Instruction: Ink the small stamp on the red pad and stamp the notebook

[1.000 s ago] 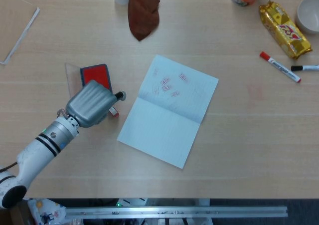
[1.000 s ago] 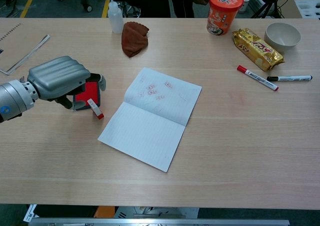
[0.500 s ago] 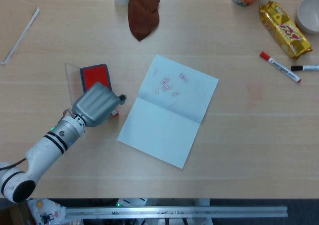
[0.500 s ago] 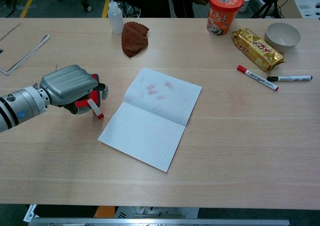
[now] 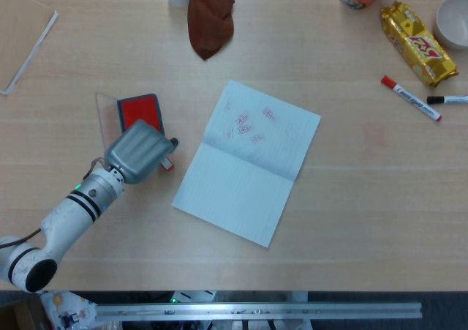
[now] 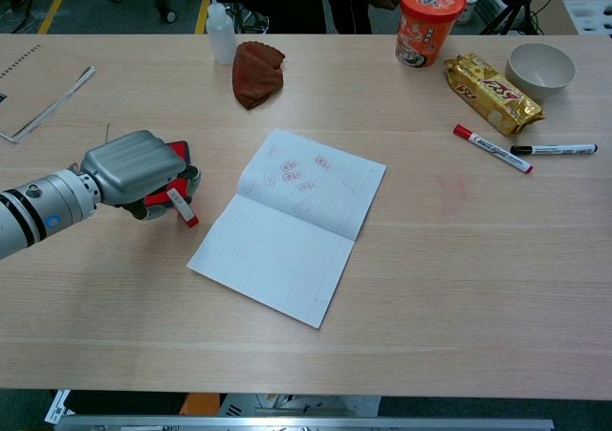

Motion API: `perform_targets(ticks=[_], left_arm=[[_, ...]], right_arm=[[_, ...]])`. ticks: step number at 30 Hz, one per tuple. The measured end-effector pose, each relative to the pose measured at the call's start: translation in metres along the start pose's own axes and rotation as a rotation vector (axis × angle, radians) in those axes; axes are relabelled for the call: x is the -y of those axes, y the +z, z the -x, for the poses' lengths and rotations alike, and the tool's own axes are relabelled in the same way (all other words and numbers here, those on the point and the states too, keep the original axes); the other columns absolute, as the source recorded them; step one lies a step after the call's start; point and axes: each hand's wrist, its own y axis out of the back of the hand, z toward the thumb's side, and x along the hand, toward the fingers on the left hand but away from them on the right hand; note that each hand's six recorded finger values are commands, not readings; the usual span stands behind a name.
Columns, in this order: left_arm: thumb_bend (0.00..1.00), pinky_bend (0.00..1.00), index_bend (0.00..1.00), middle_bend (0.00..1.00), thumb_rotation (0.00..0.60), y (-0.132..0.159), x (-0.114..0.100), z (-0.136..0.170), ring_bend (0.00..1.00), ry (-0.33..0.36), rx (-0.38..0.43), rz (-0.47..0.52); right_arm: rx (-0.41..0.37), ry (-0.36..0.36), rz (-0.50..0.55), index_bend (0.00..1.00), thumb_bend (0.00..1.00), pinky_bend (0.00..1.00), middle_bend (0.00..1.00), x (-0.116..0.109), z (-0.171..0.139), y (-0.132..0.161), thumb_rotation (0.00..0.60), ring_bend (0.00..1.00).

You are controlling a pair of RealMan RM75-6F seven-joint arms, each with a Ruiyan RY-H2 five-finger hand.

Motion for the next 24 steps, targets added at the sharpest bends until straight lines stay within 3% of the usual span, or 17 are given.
perform_targets(ticks=[24], left_arm=[[0.27, 1.0, 0.46, 0.99, 0.6, 0.006, 0.013, -0.003, 1.0, -0.01, -0.009, -0.038]], right_arm=[[0.011, 0.013, -0.002, 0.26, 0.37, 0.41, 0.39, 0.002, -0.002, -0.003, 0.6, 0.31]])
